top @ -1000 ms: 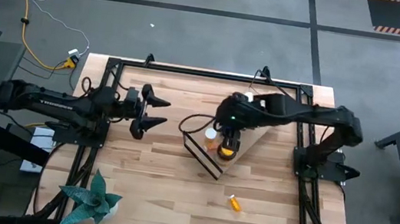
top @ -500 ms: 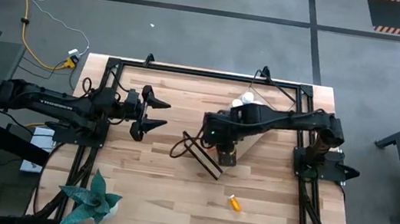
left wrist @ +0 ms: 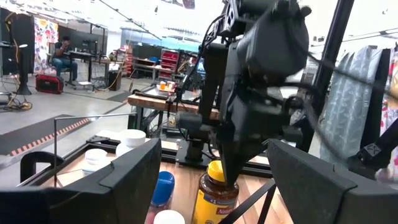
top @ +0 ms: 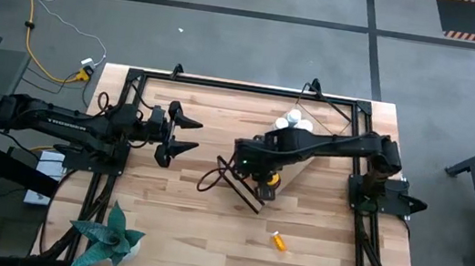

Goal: Pick and place medicine bottles onto shelf by color
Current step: Adjust the yellow medicine bottle on the shelf

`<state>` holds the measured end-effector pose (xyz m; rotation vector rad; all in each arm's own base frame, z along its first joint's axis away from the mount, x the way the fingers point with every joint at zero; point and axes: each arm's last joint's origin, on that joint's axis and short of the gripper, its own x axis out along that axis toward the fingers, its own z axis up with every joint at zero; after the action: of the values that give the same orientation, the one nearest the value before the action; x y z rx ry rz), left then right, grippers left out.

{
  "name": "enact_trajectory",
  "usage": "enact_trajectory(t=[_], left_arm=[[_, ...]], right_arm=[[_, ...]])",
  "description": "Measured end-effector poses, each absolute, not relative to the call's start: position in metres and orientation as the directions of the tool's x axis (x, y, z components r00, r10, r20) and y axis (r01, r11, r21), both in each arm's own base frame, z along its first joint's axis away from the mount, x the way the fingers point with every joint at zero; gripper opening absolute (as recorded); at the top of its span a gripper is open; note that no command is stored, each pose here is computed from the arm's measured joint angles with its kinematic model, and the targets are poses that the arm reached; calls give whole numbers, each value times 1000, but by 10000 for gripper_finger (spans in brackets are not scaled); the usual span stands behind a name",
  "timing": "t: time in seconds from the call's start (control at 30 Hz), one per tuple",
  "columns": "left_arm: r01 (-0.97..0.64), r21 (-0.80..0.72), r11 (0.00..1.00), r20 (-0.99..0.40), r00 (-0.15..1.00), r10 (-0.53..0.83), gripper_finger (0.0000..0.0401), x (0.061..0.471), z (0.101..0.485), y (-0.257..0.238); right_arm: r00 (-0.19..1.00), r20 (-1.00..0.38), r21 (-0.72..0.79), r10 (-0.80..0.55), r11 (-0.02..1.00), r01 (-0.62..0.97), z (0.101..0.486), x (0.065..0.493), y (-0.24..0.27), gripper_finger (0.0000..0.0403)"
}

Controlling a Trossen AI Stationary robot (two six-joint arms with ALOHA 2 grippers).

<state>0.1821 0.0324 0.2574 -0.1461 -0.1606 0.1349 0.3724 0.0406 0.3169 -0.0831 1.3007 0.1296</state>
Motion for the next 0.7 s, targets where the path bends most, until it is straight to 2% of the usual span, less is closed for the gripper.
enact_trajectory(t=[0.33,0.57,0.7], left_arm=[[-123,-156,980,148,978,146,282,182,257,32],[-123,-155,980,148,978,146,282,182,257,32],[-123,-154,980,148,978,145,282,182,257,32]], right_arm=[[146,-988,31,46,994,-108,309,367,40,0],[120,-992,28,42,993,-111,308,364,39,0],[62,-998,-12,-6,995,-99,308,359,33,0]])
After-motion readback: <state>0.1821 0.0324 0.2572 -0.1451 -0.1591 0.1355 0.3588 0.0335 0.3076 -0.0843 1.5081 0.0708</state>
